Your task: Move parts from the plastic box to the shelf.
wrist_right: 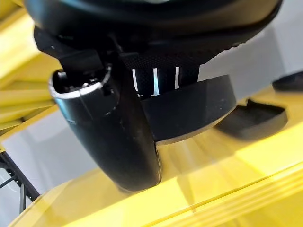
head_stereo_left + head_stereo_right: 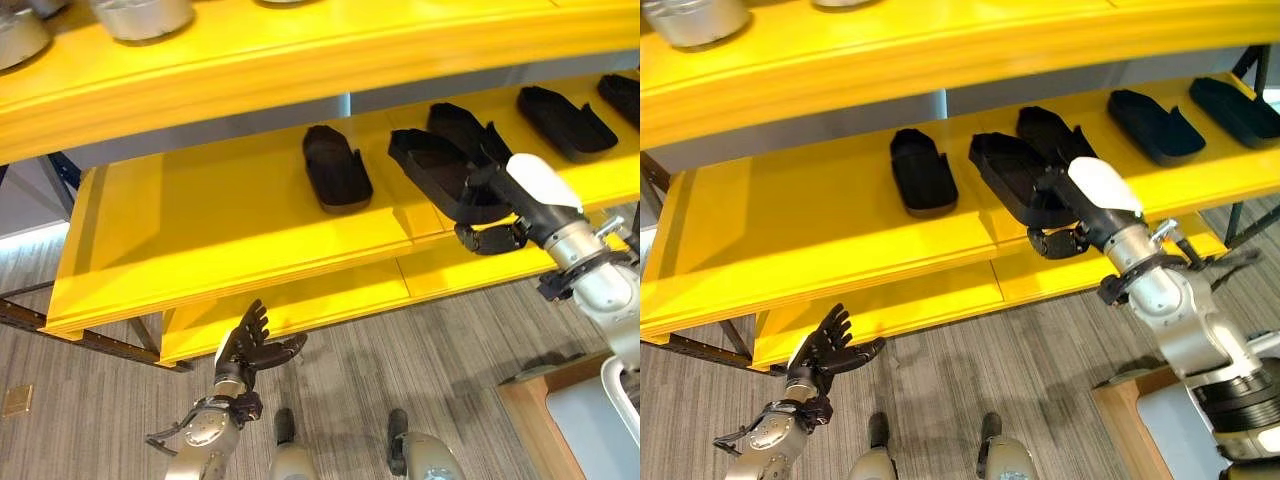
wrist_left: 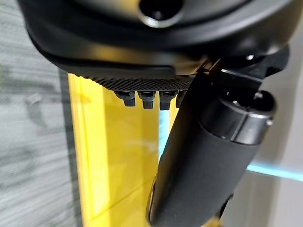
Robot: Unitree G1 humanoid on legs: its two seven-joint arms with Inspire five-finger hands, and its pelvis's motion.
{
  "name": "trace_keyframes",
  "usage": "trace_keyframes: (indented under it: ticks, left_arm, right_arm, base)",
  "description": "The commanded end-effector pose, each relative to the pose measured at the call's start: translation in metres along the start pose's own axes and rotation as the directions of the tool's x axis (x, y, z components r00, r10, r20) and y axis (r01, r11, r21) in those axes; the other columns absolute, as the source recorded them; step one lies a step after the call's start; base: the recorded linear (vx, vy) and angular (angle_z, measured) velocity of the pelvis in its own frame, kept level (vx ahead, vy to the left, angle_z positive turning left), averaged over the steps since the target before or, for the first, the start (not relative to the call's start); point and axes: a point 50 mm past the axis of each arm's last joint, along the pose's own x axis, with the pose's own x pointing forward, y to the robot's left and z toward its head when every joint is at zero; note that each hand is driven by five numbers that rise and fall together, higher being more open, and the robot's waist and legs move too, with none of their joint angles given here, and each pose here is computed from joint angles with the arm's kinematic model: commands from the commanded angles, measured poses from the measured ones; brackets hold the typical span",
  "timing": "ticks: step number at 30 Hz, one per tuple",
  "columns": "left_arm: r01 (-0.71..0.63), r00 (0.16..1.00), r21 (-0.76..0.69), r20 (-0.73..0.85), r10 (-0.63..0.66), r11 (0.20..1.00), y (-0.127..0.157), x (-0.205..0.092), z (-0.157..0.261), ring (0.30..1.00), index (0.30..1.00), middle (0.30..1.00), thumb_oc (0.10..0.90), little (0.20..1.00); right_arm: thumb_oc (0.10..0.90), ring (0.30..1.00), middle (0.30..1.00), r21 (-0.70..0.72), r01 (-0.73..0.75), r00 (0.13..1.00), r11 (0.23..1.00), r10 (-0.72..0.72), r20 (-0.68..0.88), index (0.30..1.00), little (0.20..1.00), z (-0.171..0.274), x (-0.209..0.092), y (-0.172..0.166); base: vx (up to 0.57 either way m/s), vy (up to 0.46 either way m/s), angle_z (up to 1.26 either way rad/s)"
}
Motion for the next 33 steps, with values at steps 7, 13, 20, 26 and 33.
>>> trace_keyframes:
  ticks: [7, 13, 20, 26, 33]
  left_arm:
    - [0.020, 0.970, 0.070, 0.241, -0.036, 0.997, 0.007, -0.003, 0.052, 1.000, 1.000, 1.000, 0.900, 1.000]
    - [0.008, 0.968, 0.070, 0.248, -0.025, 0.997, 0.009, -0.003, 0.055, 1.000, 1.000, 1.000, 0.900, 1.000]
    - [-0.008, 0.970, 0.063, 0.245, -0.008, 0.998, 0.012, -0.004, 0.054, 1.000, 1.000, 1.000, 0.900, 1.000]
    - [-0.016, 0.970, 0.065, 0.245, 0.000, 0.998, 0.015, -0.005, 0.054, 1.000, 1.000, 1.000, 0.900, 1.000]
    - [0.031, 0.965, 0.081, 0.257, -0.051, 0.996, 0.006, -0.001, 0.061, 1.000, 1.000, 1.000, 0.900, 1.000]
  right_arm:
    - [0.400, 0.300, 0.300, 0.016, 0.304, 0.924, 0.953, -0.299, 0.237, 0.300, 0.300, 0.049, 0.016, -0.051]
    - [0.400, 0.300, 0.300, 0.013, 0.318, 0.916, 0.948, -0.311, 0.254, 0.300, 0.300, 0.053, 0.019, -0.055]
    - [0.400, 0.300, 0.300, 0.022, 0.323, 0.903, 0.946, -0.315, 0.294, 0.300, 0.300, 0.064, 0.026, -0.057]
    - [0.400, 0.300, 0.300, 0.053, 0.301, 0.898, 0.952, -0.302, 0.320, 0.300, 0.300, 0.075, 0.039, -0.052]
    - [0.400, 0.300, 0.300, 0.070, 0.294, 0.906, 0.953, -0.301, 0.298, 0.300, 0.300, 0.075, 0.052, -0.049]
  base:
    - [0.07, 0.129, 0.06]
    - [0.06, 0.068, 0.00]
    - [0.03, 0.031, -0.06]
    - [-0.01, 0.002, 0.00]
    - [-0.06, 0.093, 0.08]
